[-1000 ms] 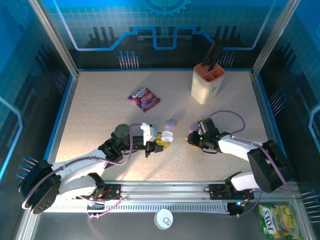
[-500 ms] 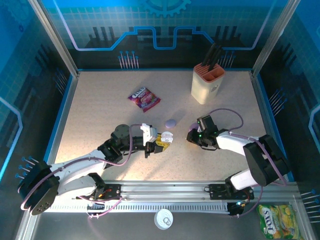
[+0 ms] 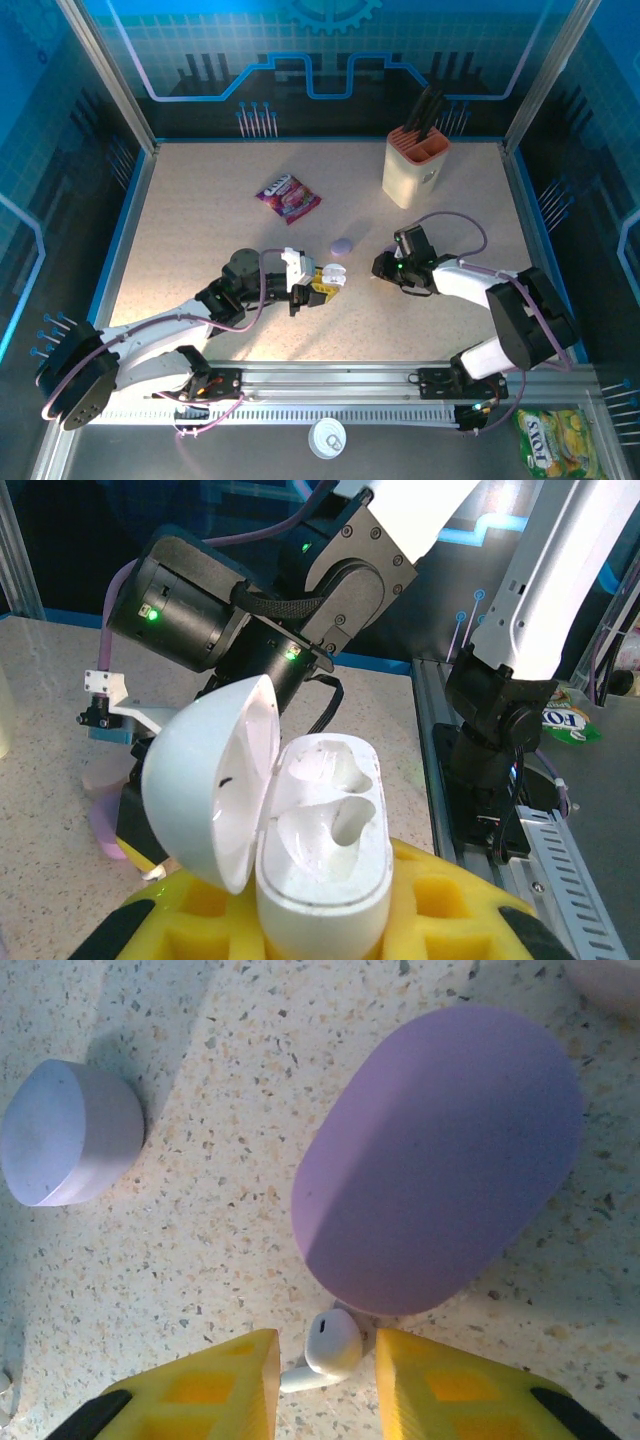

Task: Insert wireless bluetooth earbuds into charging case

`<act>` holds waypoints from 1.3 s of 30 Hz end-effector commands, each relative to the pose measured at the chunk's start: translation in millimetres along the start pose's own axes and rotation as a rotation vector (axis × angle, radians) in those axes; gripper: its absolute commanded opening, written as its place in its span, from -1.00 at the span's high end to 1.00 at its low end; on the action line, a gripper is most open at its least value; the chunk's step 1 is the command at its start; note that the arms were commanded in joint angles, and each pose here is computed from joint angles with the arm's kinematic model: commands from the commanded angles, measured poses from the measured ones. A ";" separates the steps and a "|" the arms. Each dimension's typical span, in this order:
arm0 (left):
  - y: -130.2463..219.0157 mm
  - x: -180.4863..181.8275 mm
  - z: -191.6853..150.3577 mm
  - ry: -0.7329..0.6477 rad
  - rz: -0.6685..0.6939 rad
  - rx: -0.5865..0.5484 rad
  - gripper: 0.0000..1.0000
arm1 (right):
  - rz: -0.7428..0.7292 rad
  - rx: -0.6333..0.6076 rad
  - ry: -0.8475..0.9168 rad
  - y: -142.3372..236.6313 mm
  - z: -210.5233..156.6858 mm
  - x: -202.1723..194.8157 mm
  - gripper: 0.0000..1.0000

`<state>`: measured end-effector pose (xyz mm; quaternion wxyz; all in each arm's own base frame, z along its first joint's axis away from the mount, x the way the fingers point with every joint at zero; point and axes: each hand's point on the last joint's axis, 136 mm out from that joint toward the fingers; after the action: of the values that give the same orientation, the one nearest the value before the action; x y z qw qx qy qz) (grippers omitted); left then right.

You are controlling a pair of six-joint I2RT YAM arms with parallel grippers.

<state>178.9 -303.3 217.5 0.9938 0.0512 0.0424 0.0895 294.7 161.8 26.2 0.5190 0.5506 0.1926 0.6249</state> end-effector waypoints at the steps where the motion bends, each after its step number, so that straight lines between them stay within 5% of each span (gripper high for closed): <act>1: 0.0 -2.3 -4.2 -0.015 -0.005 0.003 0.68 | 0.016 -0.013 0.012 -3.0 11.2 5.5 0.42; 19: 1.7 2.0 -8.3 -0.021 0.028 0.009 0.68 | -0.016 0.063 0.034 -13.9 -2.6 -4.2 0.68; 26: 1.8 8.9 -13.6 -0.012 0.065 0.024 0.68 | 0.048 -0.044 0.155 13.3 11.2 16.6 0.66; 39: -9.1 23.2 -27.0 0.096 0.056 0.069 0.66 | 0.219 -0.358 0.650 104.0 15.4 90.5 0.66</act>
<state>196.3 -301.9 178.8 0.9844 0.0932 0.0819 0.1246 277.2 196.1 141.6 0.4496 0.3070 0.1720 0.8210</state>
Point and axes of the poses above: each hand's point on the last joint's axis, 136 mm out from that joint toward the fingers, its own y axis back along the fingers, its own x axis along the line the jaws close on, z = x × y, and after that the axes turned 1 degree about -y, right-handed
